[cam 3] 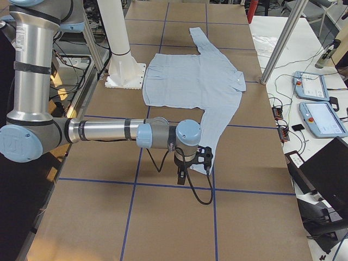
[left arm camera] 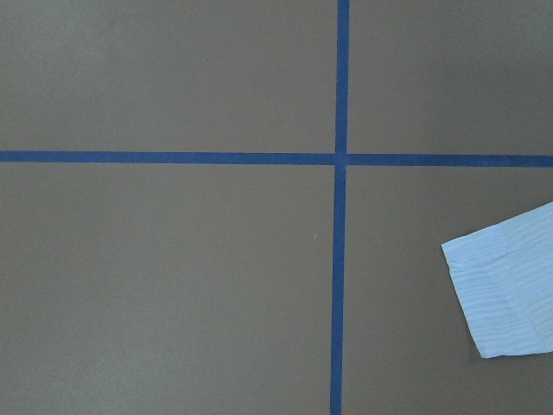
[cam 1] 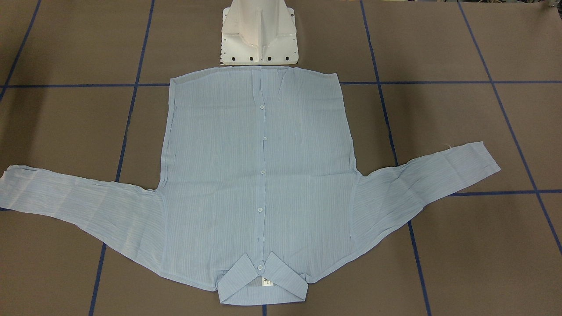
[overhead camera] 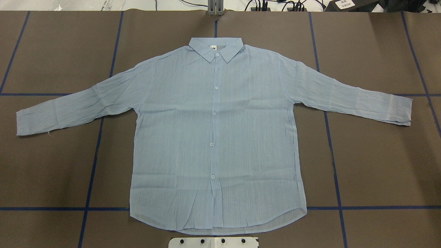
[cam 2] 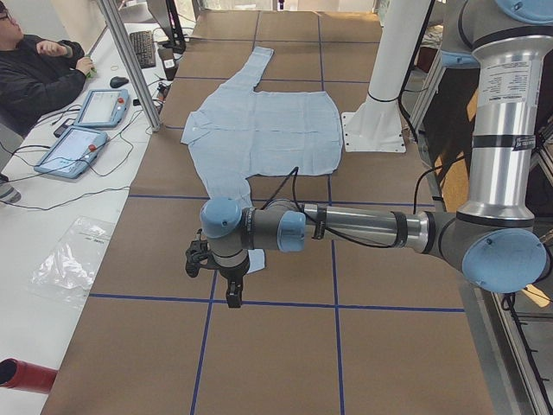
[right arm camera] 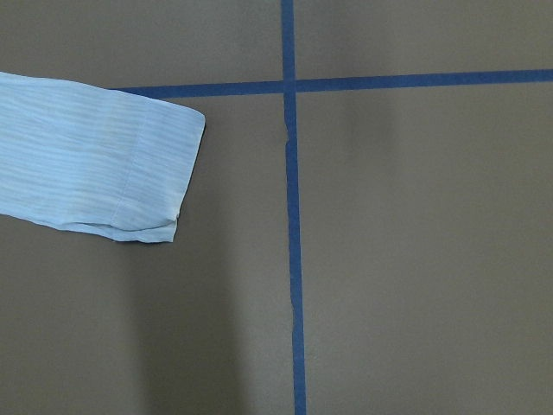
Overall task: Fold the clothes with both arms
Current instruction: 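Lower the right gripper toward the cuff of the sleeve nearest it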
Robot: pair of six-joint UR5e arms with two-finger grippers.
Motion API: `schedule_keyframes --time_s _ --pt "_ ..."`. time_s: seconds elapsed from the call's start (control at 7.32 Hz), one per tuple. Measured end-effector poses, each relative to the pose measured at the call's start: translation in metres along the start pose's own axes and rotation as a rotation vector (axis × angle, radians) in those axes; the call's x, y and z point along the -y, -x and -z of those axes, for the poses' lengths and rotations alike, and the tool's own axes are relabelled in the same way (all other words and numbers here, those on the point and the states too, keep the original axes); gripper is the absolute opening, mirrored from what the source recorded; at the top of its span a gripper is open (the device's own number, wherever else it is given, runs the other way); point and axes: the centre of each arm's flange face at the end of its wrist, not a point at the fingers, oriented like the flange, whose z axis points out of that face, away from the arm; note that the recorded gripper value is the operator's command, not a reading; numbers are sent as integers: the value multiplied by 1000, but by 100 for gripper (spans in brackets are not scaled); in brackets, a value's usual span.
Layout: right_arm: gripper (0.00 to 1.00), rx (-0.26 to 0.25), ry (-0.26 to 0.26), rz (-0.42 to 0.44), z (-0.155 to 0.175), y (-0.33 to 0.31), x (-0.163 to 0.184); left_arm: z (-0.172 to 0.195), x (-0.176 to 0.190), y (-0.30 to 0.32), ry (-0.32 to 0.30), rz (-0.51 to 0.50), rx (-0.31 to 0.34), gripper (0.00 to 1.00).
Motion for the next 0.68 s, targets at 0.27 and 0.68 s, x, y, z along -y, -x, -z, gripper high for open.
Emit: schedule_keyframes --time_s 0.27,0.68 --pt "100 -5 -2 -2 1 0 2 0 0 1 0 1 0 100" --pt "100 -3 -20 8 9 9 7 11 8 -9 -32 -23 -1 100"
